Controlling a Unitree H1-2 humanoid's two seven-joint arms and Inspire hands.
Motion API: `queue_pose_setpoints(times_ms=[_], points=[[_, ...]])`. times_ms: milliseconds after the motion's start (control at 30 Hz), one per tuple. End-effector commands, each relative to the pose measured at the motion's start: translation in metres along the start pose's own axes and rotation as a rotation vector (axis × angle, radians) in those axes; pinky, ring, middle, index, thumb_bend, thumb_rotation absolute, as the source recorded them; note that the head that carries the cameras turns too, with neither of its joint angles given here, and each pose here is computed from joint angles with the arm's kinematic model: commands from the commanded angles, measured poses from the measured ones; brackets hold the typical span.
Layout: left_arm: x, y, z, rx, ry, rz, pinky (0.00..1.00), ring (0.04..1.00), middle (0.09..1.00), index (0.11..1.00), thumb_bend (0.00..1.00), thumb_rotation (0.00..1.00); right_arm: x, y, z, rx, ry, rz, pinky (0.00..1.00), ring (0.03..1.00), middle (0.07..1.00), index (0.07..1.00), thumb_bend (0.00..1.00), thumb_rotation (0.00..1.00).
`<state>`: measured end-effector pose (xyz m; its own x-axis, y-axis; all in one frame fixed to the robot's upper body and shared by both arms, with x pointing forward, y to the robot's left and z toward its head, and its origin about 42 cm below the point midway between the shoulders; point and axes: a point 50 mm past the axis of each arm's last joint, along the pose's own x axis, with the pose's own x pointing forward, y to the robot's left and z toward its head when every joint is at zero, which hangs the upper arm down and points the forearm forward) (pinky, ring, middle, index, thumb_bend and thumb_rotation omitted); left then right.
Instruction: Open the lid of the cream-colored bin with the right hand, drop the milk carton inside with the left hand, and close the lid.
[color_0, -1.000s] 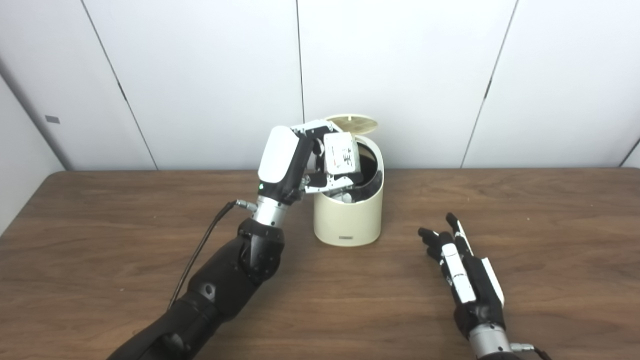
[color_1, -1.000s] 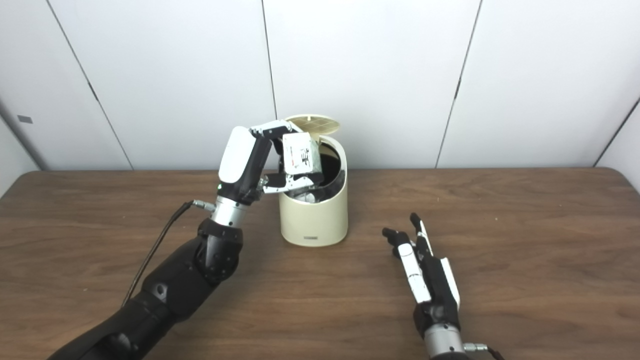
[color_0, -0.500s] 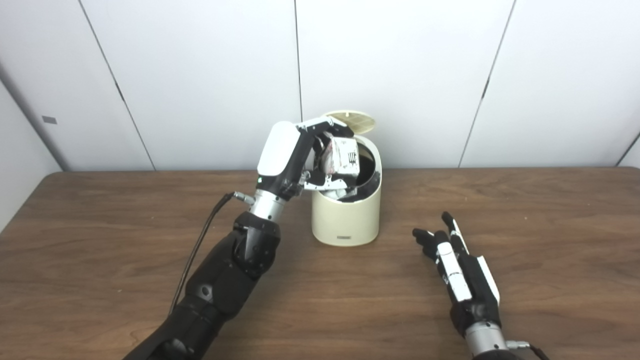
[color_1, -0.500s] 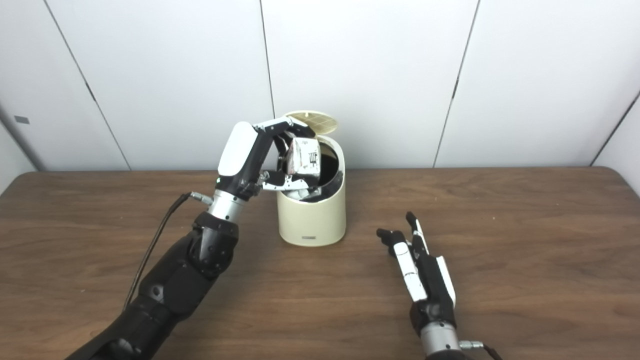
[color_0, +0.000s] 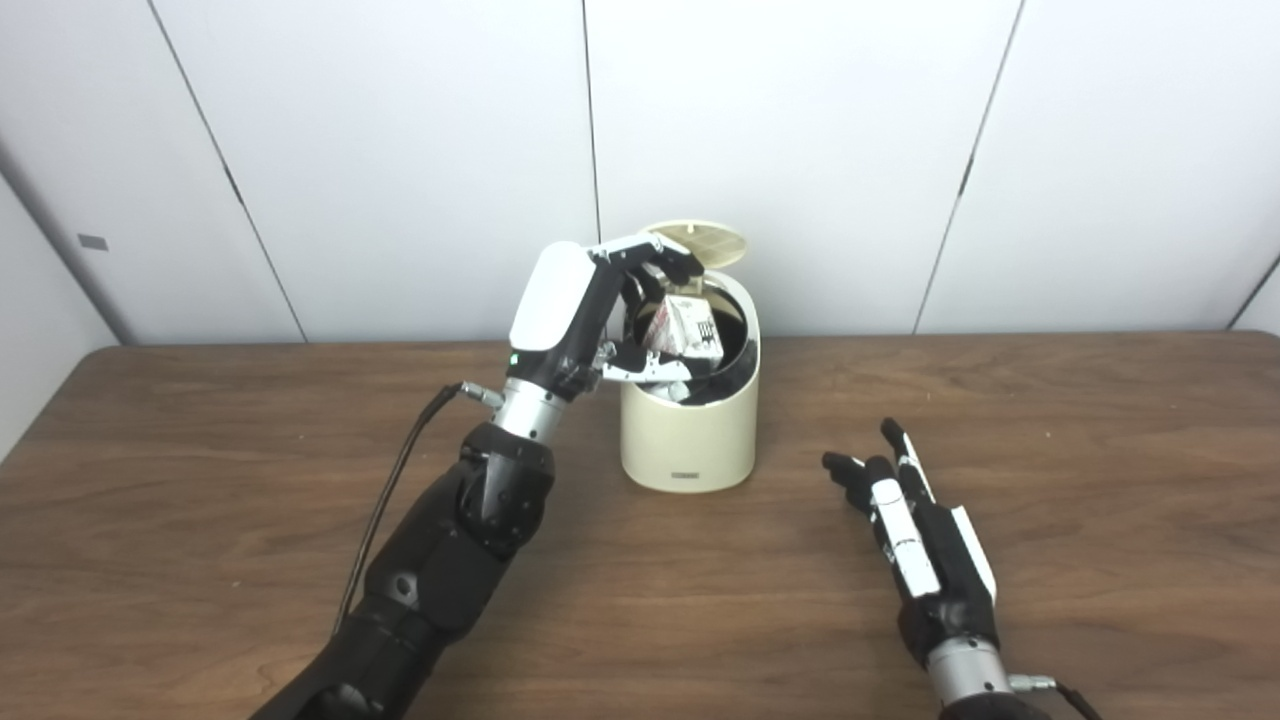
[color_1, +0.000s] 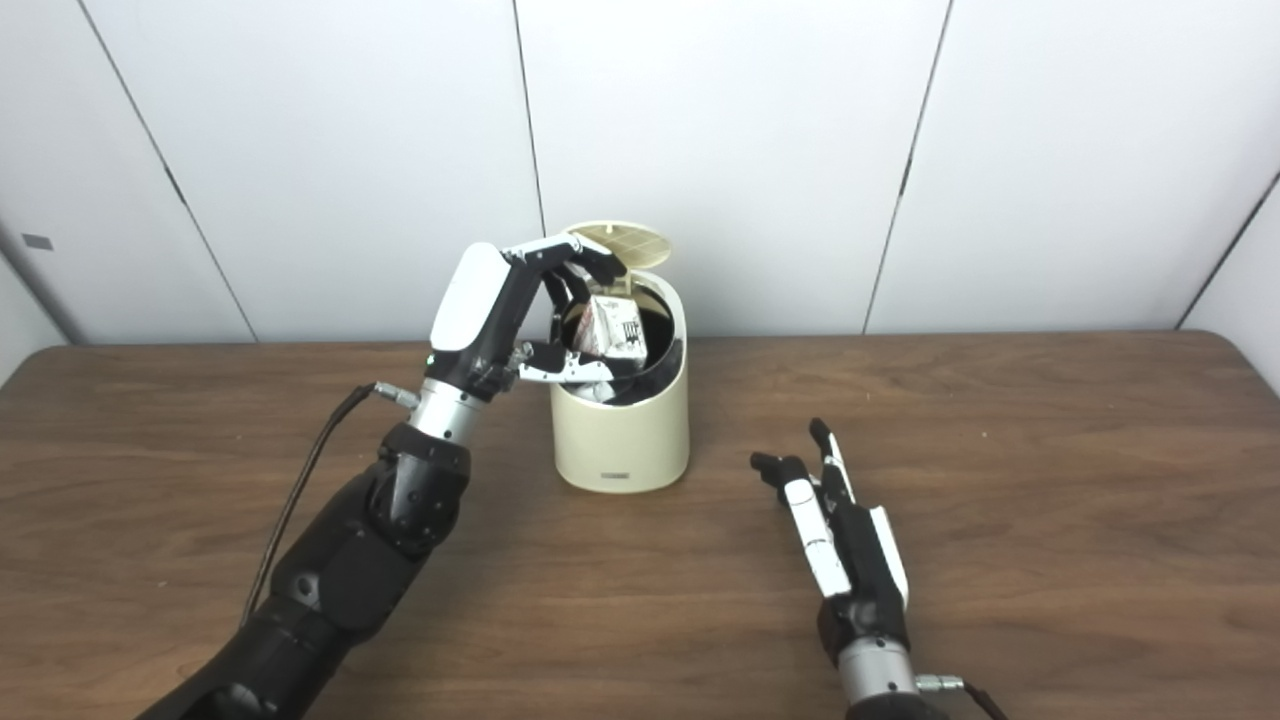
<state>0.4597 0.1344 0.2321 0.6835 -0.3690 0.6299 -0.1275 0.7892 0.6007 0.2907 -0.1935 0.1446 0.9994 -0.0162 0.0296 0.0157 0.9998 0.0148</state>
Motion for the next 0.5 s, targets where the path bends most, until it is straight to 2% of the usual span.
queue_pose_setpoints(times_ms=[0,67,100,233,467], points=[[0.0199,0.0144,0.0142,-0.004,-0.089,0.095,0.38,0.417,0.538,0.547,0.76,0.00,0.0072,0.0034,0.0136,0.009,-0.074,0.007,0.89,0.841,0.771,1.000,0.45,0.84],[0.0186,0.0132,0.0170,-0.008,-0.107,0.126,0.40,0.427,0.507,0.498,0.54,0.00,0.0076,0.0030,0.0140,0.011,-0.072,0.006,0.90,0.843,0.769,1.000,0.45,0.84],[0.0177,0.0125,0.0186,-0.011,-0.116,0.140,0.42,0.448,0.498,0.477,0.50,0.00,0.0080,0.0025,0.0139,0.010,-0.072,0.006,0.90,0.844,0.770,1.000,0.46,0.84],[0.0167,0.0100,0.0191,0.000,-0.134,0.159,0.43,0.470,0.489,0.464,0.48,0.00,0.0093,0.0022,0.0135,0.014,-0.073,0.005,0.91,0.842,0.764,1.000,0.48,0.85],[0.0136,0.0099,0.0154,-0.015,-0.122,0.142,0.43,0.460,0.490,0.466,0.48,0.00,0.0094,0.0025,0.0131,0.012,-0.073,0.000,0.90,0.836,0.758,1.000,0.47,0.85]])
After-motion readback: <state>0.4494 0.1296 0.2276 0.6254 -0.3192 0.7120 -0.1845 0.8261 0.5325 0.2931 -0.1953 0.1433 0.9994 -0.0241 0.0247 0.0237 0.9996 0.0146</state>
